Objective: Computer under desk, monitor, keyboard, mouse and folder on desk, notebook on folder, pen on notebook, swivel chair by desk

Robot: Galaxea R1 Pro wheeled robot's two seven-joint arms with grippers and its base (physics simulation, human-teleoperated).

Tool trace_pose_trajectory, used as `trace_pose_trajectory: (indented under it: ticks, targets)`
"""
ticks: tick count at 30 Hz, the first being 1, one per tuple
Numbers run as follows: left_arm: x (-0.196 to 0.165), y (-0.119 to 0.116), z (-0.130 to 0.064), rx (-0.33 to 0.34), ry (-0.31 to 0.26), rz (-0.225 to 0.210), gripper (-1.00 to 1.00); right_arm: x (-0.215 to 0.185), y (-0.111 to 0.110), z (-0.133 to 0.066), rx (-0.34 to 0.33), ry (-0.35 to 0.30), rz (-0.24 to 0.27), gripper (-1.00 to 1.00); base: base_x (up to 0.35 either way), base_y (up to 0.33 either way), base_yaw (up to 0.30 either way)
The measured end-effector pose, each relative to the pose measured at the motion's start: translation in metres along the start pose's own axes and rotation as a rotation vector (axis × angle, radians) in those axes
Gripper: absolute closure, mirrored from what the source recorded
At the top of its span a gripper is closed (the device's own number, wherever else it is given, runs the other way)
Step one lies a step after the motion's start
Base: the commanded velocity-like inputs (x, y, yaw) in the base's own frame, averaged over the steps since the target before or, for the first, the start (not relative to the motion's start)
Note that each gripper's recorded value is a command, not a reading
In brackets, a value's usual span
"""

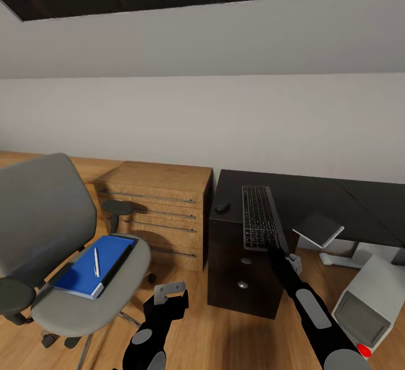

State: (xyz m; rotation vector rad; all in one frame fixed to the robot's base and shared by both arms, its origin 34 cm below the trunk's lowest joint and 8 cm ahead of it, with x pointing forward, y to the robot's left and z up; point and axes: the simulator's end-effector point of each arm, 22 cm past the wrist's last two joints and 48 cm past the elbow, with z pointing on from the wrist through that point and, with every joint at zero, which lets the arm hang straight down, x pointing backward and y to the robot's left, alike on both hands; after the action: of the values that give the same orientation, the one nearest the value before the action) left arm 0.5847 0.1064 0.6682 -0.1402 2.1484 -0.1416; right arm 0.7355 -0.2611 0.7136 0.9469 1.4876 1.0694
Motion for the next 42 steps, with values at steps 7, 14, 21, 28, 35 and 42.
trace_pose_trajectory:
  ticks: [7, 14, 21, 28, 35, 42]
  targets:
    - [-0.002, -0.011, -0.005, 0.017, 0.001, 0.019, -1.0, -0.002, 0.006, 0.0, -0.001, 0.001, -0.003, 1.0, 0.0, 0.0, 0.0]
    - [-0.014, -0.014, -0.011, 0.018, 0.001, 0.02, -1.0, -0.008, 0.024, 0.002, -0.013, -0.001, -0.009, 1.0, 0.0, 0.0, 0.0]
    - [-0.026, 0.0, -0.019, -0.065, 0.0, 0.023, -1.0, -0.025, 0.08, -0.006, -0.109, -0.034, -0.036, 1.0, 0.0, 0.0, 0.0]
    - [-0.035, -0.004, -0.027, -0.077, 0.003, 0.035, -1.0, -0.034, 0.114, -0.035, -0.126, -0.051, -0.029, 1.0, -0.093, 0.0, 0.0]
    - [-0.046, -0.006, -0.033, -0.078, 0.003, 0.036, -1.0, -0.041, 0.146, -0.067, -0.1, -0.046, 0.058, 1.0, -0.31, -0.005, 0.0]
    - [-0.058, -0.007, -0.039, -0.08, 0.001, 0.035, -1.0, -0.047, 0.167, -0.071, -0.112, -0.048, 0.054, 1.0, -0.337, -0.112, 0.0]
